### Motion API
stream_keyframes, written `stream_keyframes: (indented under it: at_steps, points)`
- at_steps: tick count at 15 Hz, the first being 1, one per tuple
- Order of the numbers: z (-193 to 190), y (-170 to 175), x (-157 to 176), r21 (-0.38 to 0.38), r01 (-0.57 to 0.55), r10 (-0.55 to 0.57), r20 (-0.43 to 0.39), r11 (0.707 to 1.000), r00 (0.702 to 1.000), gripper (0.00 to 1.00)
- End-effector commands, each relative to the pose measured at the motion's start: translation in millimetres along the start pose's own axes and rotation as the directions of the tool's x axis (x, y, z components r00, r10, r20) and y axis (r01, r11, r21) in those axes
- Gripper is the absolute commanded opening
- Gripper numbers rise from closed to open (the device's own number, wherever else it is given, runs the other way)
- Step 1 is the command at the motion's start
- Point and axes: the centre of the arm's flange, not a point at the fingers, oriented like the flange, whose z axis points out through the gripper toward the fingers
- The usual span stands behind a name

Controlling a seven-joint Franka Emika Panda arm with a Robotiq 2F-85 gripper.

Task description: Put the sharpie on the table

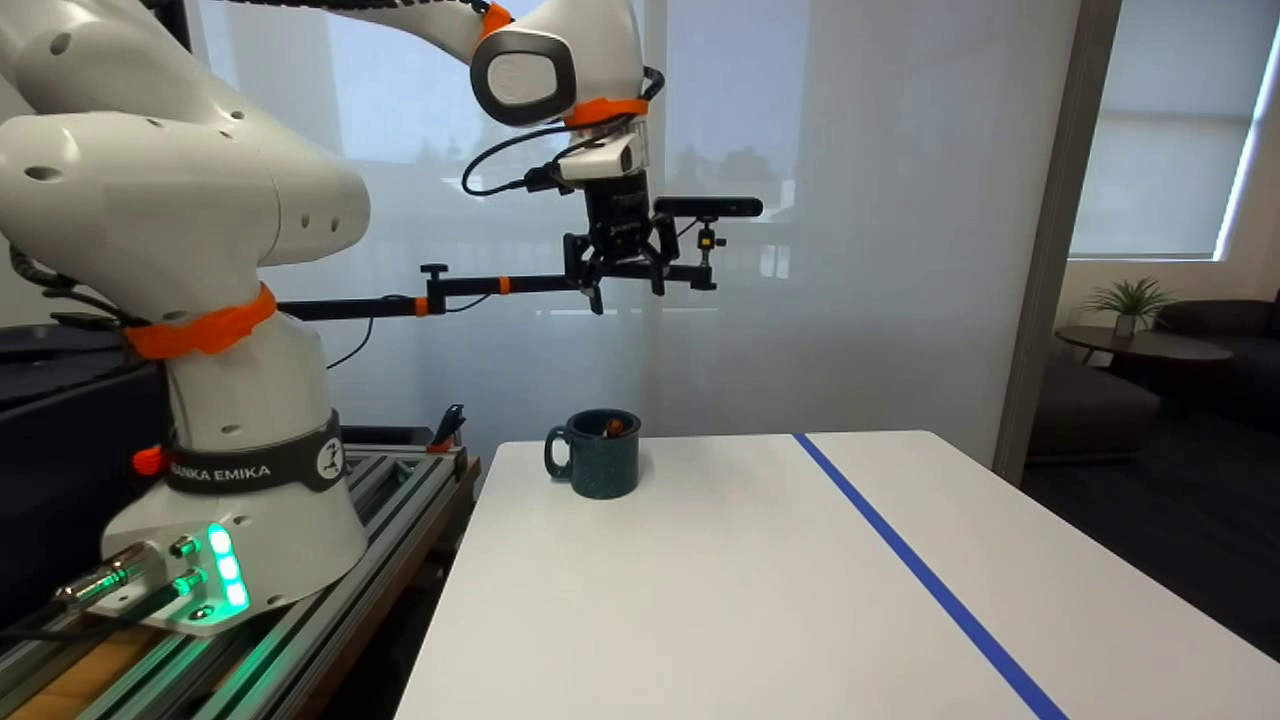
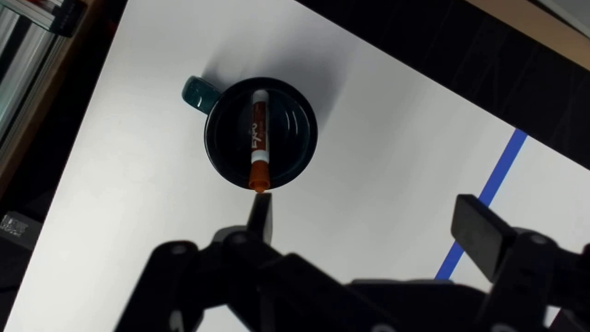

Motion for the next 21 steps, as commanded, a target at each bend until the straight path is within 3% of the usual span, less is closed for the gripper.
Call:
stream_keyframes:
  at_steps: [1, 2, 3, 21]
  points:
    - [15, 55, 7, 0.013, -0.021, 0.021, 0.006, 1.000, 1.000, 1.00]
    - [18, 54, 8, 0.011, -0.021, 0.021, 0.016, 1.000, 1.000, 1.00]
    - [5, 0, 5, -0.003, -0.020, 0.020, 0.006, 1.000, 1.000, 1.00]
    - [9, 1, 7, -0.006, -0.024, 0.024, 0.008, 1.000, 1.000, 1.00]
